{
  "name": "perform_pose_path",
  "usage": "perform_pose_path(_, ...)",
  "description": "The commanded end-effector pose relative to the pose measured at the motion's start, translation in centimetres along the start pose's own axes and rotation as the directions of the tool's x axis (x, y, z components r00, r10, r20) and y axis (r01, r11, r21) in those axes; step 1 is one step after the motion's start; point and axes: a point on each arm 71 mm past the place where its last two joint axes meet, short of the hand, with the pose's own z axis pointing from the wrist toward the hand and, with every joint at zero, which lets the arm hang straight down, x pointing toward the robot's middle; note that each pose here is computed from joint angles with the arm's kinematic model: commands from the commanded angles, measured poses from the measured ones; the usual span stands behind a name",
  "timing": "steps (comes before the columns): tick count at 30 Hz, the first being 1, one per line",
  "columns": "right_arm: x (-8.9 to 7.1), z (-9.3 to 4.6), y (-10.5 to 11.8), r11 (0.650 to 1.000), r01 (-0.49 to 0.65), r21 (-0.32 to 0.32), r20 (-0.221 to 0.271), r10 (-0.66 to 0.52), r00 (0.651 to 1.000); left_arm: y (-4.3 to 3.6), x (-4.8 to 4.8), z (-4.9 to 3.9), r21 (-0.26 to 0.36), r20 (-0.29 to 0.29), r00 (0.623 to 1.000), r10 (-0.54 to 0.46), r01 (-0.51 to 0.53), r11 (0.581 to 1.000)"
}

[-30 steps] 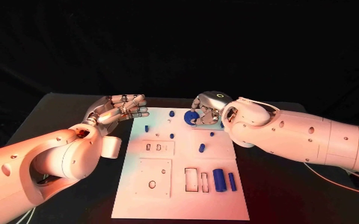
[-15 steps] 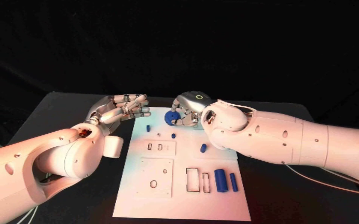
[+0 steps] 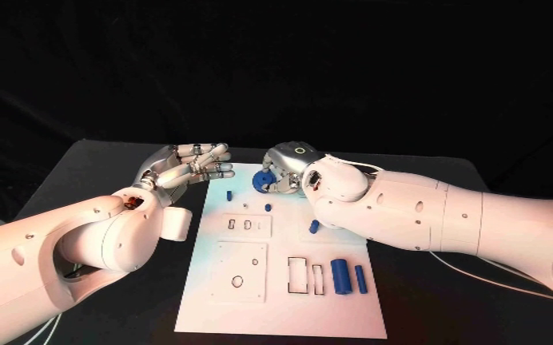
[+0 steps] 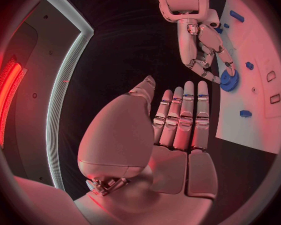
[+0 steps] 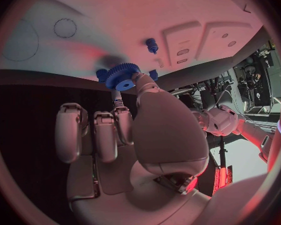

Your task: Assemble the parts on the task board

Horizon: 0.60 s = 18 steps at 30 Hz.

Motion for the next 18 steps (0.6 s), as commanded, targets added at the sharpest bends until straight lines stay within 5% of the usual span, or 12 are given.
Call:
perform_pose_path(1,0.47,0.13,0.24,1.0,0.029,-0.004,-0.033,-0.029,0.999,-0.13,0.33,0.02,0.008,-0.023,1.0,-0.003,0.004,1.0)
perform_pose_path(18,0.82,0.67,0.43,1.0,0.029,0.003,-0.032,-0.029,0.999,-0.14,0.3,0.01,0.007,-0.022,1.0,-0.003,0.003,1.0)
